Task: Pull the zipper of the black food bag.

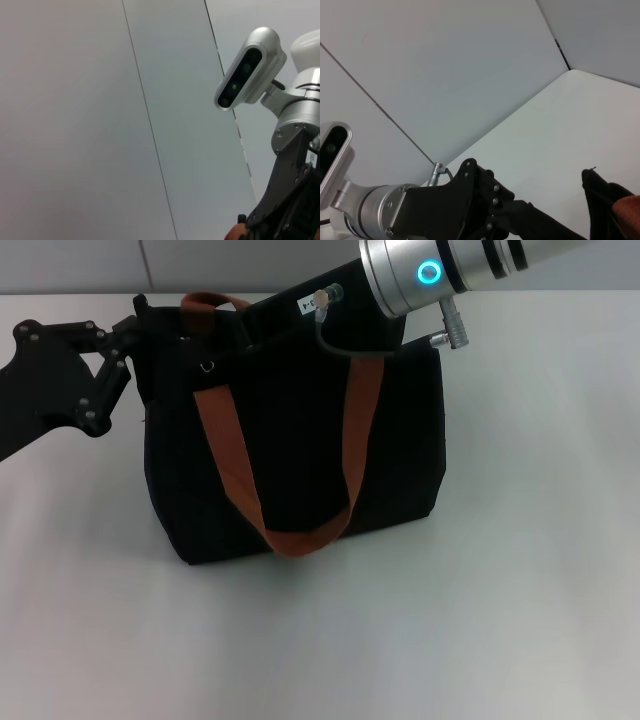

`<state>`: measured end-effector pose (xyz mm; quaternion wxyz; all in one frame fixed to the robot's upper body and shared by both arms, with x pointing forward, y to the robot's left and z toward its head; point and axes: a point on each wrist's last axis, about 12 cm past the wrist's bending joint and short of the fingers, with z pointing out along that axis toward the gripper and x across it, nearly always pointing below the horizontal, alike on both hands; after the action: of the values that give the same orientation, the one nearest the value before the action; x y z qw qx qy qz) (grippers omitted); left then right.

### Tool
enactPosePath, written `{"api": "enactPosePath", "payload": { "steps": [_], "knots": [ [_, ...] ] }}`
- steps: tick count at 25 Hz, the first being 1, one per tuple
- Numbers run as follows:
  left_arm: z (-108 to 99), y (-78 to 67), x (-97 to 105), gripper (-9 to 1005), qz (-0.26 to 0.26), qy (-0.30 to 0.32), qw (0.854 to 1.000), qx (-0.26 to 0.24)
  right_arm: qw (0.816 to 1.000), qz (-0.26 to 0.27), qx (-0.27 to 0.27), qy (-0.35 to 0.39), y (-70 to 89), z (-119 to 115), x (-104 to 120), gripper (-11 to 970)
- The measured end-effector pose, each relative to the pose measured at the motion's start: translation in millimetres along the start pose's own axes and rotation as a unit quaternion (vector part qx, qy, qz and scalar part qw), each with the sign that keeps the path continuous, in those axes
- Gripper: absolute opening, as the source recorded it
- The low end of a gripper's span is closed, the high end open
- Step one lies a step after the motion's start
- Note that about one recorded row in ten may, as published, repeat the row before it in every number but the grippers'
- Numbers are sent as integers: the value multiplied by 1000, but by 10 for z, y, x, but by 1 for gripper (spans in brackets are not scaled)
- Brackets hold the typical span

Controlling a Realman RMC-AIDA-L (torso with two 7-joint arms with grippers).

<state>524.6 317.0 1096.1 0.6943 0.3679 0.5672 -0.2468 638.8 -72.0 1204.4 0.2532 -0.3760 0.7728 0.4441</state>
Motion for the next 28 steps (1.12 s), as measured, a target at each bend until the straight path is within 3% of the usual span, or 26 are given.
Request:
{"api": "enactPosePath", "payload": {
  "steps": [23, 28],
  "knots": [
    [18, 22, -10, 112, 10, 1, 1000, 0, 1000, -9, 5, 8, 14, 33, -11, 118],
    [20, 20, -19, 115, 12, -1, 1000, 2, 1000, -13, 9, 7, 11, 40, -22, 63]
  ]
}}
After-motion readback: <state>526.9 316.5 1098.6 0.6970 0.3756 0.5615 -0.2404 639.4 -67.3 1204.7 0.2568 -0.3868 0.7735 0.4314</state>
